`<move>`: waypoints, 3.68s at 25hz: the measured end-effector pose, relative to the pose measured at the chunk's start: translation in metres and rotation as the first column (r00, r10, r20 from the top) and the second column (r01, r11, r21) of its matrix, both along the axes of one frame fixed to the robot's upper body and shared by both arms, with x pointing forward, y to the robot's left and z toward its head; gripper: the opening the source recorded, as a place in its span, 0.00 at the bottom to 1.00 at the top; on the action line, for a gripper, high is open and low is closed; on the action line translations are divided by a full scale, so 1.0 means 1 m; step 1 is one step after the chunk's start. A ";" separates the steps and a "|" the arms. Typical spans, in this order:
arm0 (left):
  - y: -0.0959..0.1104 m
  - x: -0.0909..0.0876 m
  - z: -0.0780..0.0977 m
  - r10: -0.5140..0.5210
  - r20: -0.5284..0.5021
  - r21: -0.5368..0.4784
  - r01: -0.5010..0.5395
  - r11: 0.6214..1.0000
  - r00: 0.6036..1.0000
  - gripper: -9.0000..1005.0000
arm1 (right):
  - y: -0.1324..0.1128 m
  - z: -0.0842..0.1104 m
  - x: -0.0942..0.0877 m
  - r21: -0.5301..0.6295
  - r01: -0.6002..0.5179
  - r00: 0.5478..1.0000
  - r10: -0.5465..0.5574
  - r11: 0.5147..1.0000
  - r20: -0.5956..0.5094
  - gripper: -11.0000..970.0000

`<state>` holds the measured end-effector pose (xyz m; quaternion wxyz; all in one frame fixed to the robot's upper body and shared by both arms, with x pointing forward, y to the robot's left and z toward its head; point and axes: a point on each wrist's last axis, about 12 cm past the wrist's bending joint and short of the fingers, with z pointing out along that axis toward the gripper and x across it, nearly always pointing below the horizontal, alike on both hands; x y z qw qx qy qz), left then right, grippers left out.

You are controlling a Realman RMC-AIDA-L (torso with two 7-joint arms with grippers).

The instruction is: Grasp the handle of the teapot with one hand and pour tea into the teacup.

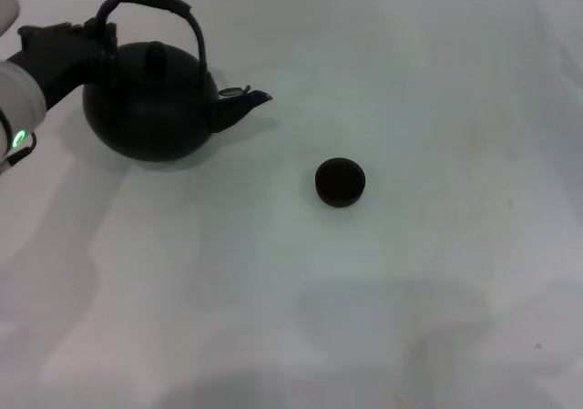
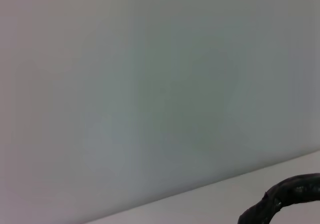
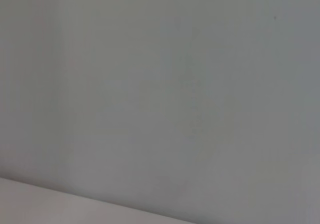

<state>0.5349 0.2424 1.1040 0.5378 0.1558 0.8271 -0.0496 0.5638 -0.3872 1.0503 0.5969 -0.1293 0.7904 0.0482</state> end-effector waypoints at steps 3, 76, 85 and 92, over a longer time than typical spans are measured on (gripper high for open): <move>0.007 -0.001 -0.007 0.044 0.007 -0.024 -0.043 0.999 0.999 0.13 | 0.001 0.000 0.001 -0.002 -0.002 1.000 0.002 1.000 0.000 0.89; -0.002 -0.054 -0.070 0.209 0.156 -0.125 -0.190 0.974 0.966 0.30 | -0.004 0.001 0.004 -0.047 0.018 1.000 -0.019 0.999 -0.014 0.89; -0.002 -0.061 -0.072 0.186 0.173 -0.091 -0.172 0.981 0.967 0.48 | -0.002 -0.001 0.004 -0.049 0.014 1.000 -0.014 0.999 -0.017 0.89; -0.007 -0.087 -0.067 0.136 0.367 -0.041 -0.130 0.991 0.920 0.69 | -0.003 -0.001 0.003 -0.047 0.020 1.000 -0.021 0.999 -0.017 0.89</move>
